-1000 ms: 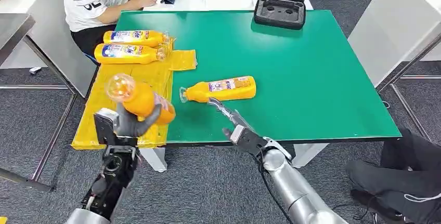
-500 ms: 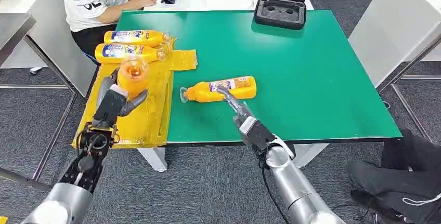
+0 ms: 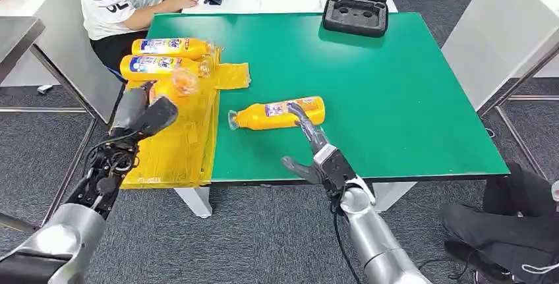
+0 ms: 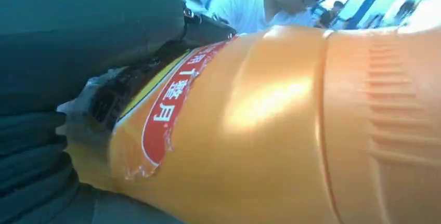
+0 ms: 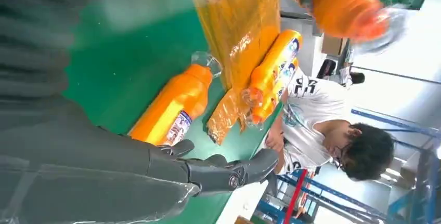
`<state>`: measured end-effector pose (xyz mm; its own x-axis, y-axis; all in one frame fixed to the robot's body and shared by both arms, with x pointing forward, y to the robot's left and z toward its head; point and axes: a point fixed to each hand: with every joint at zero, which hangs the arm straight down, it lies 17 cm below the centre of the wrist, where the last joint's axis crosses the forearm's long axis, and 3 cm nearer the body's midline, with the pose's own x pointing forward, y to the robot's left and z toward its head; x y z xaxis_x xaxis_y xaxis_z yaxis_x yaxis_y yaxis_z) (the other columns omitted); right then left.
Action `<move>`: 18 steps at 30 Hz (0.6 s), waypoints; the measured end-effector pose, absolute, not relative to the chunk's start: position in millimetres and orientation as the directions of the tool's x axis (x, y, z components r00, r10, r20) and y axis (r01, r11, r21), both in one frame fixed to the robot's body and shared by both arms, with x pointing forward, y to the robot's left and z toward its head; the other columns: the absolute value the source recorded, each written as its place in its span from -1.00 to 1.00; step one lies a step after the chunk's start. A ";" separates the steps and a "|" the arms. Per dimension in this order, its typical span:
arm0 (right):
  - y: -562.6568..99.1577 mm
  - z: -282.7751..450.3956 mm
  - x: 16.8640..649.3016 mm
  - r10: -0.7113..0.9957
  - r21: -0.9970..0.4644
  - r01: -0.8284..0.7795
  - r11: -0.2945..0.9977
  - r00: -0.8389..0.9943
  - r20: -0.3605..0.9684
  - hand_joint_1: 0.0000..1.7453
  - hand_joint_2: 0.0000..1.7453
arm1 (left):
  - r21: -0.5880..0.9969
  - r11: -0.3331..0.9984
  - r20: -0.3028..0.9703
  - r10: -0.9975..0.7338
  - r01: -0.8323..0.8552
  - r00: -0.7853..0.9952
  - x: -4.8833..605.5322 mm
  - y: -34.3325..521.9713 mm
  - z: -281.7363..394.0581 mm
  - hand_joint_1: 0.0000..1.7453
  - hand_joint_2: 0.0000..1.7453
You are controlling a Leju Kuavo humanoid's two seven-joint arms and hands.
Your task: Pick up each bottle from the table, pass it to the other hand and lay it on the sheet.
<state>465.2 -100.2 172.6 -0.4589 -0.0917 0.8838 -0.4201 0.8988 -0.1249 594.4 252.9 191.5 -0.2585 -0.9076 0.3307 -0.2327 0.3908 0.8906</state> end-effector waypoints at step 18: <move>-92.3 168.2 469.0 -0.042 -0.173 -0.428 0.887 -0.449 0.893 -1.00 1.00 | 0.997 0.078 0.075 -0.985 -0.010 -0.153 606.0 254.2 134.1 1.00 1.00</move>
<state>469.0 -92.3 168.2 -0.4486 -0.0421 0.8927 -0.4275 0.8873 -0.1730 606.0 254.2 134.1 -0.1531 -0.9853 0.0753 -0.0097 0.0777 0.9969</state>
